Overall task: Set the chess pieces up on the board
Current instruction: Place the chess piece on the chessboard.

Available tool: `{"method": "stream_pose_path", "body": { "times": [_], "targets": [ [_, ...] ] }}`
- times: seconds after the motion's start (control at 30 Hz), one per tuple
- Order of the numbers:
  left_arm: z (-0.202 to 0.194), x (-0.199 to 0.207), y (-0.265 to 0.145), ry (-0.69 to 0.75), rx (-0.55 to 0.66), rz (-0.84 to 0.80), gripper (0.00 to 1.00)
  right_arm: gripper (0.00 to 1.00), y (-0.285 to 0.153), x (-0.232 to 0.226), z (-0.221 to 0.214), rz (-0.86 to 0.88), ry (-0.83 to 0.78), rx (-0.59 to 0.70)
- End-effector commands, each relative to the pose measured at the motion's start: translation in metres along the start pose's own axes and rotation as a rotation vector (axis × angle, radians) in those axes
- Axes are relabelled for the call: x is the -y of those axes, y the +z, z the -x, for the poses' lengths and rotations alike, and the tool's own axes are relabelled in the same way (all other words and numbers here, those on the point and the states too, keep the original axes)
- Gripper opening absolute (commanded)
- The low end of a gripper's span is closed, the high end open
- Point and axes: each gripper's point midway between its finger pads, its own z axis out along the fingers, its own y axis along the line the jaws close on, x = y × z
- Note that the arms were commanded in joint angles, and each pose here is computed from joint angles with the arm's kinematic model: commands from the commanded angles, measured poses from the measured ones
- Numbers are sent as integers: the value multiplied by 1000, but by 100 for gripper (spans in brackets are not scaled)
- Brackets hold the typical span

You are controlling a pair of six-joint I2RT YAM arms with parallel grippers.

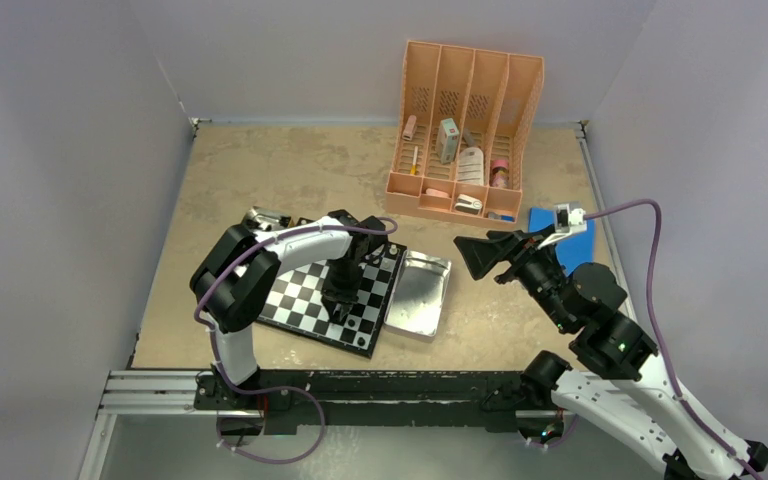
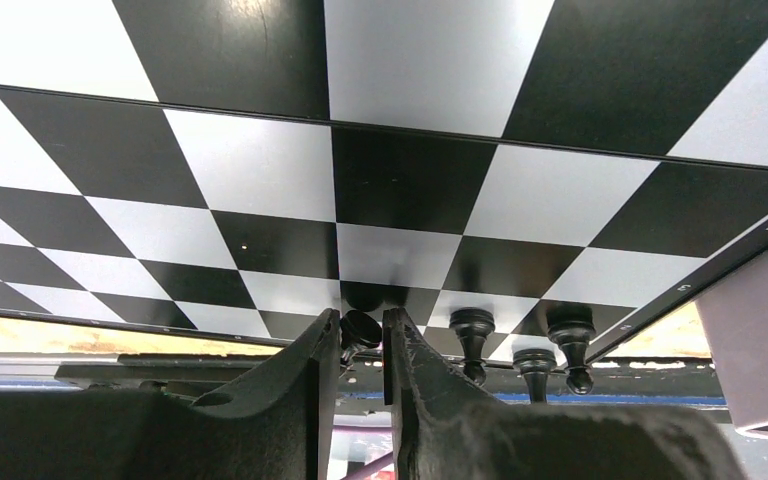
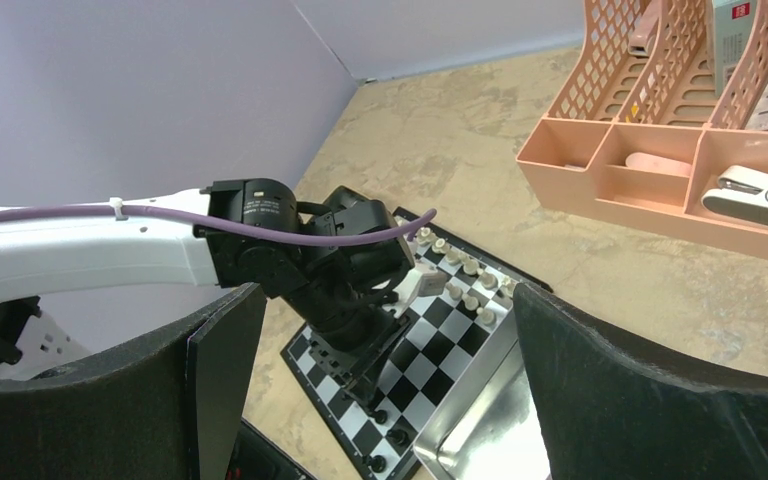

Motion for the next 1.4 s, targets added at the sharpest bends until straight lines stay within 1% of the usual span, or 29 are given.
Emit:
{"method": "stream_pose_path", "body": {
  "times": [0.0, 0.2, 0.33, 0.5, 0.6, 0.93, 1.2, 1.37],
  "targets": [
    [11, 6, -6, 10, 36, -9, 23, 96, -4, -14, 29, 31, 17, 84],
    [15, 8, -13, 9, 58, -20, 27, 96, -4, -14, 30, 31, 17, 85],
    [19, 11, -20, 16, 85, -37, 27, 96, -3, -15, 29, 36, 16, 82],
    [19, 10, -23, 7, 84, -34, 27, 96, -4, -15, 29, 35, 16, 82],
    [22, 6, -30, -5, 124, -18, 28, 96, -3, -14, 29, 33, 15, 81],
    [15, 6, -51, -40, 208, -90, 27, 96, -1, -15, 27, 36, 12, 76],
    [-3, 8, -40, -46, 189, -153, 28, 96, 0, -17, 27, 44, 13, 72],
    [-2, 11, -29, -39, 181, -166, 27, 96, 0, -18, 26, 46, 14, 69]
  ]
}}
